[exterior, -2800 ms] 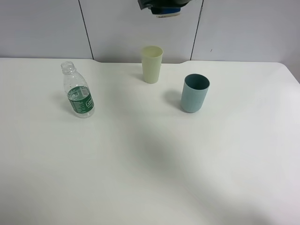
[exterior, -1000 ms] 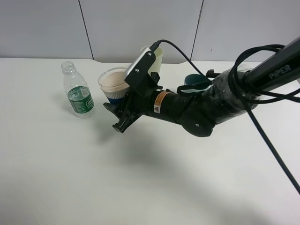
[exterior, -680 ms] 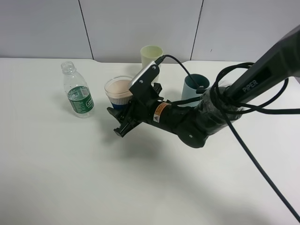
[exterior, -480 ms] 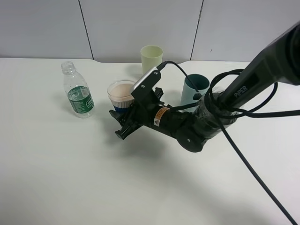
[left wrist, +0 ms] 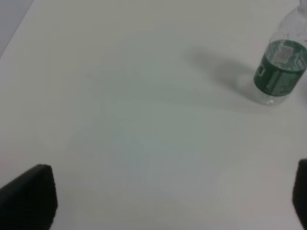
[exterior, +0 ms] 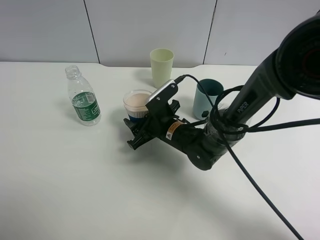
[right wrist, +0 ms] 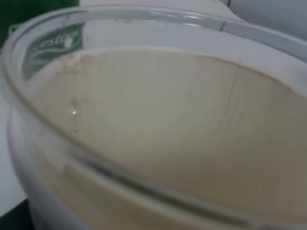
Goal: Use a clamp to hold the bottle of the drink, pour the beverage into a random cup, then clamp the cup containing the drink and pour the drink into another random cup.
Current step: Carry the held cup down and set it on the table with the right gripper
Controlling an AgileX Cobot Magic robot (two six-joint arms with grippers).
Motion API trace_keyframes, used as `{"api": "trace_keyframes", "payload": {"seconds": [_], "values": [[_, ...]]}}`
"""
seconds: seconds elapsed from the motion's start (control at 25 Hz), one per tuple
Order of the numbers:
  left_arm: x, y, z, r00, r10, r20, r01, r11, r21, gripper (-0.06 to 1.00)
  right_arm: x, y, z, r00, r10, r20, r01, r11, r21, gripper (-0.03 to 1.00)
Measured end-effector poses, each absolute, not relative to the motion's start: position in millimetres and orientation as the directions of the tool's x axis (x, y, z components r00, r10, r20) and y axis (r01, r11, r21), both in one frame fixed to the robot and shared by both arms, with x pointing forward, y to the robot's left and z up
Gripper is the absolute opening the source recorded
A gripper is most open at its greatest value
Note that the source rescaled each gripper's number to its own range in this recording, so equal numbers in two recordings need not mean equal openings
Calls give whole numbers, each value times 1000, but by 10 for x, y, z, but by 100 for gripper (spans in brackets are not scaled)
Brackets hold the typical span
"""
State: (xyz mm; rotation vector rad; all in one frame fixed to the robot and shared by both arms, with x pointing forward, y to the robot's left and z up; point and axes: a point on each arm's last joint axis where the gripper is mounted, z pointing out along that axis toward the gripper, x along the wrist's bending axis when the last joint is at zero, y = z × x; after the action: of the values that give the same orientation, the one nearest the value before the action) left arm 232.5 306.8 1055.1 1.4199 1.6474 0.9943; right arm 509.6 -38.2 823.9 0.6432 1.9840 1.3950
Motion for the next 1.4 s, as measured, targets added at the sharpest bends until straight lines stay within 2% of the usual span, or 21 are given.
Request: {"api": "trace_keyframes", "payload": {"seconds": [0.6, 0.68, 0.8, 0.88, 0.96, 1.2, 1.4], "values": [[2325, 3068, 10551, -121, 992, -42, 425, 90, 901, 100, 5134, -428, 8234, -638, 745, -195, 71, 309, 948, 1], [2325, 3068, 10551, -121, 992, -42, 425, 90, 901, 100, 5135, -429, 8234, -638, 745, -194, 72, 309, 948, 12], [2325, 3068, 10551, -121, 992, -42, 425, 90, 901, 100, 5135, -429, 8234, -638, 745, -194, 72, 309, 948, 37], [2325, 3068, 10551, -121, 992, -42, 425, 90, 901, 100, 5135, -429, 8234, -638, 745, -194, 72, 309, 948, 46], [2325, 3068, 10551, -121, 992, -42, 425, 90, 901, 100, 5136, -428, 8238, -637, 746, -195, 68, 306, 950, 49], [2325, 3068, 10551, -121, 992, -42, 425, 90, 901, 100, 5127, -406, 8270, -653, 730, -201, 44, 301, 953, 51], [2325, 3068, 10551, -121, 992, -42, 425, 90, 901, 100, 5138, -372, 8492, -662, 723, -198, 20, 280, 960, 51]]}}
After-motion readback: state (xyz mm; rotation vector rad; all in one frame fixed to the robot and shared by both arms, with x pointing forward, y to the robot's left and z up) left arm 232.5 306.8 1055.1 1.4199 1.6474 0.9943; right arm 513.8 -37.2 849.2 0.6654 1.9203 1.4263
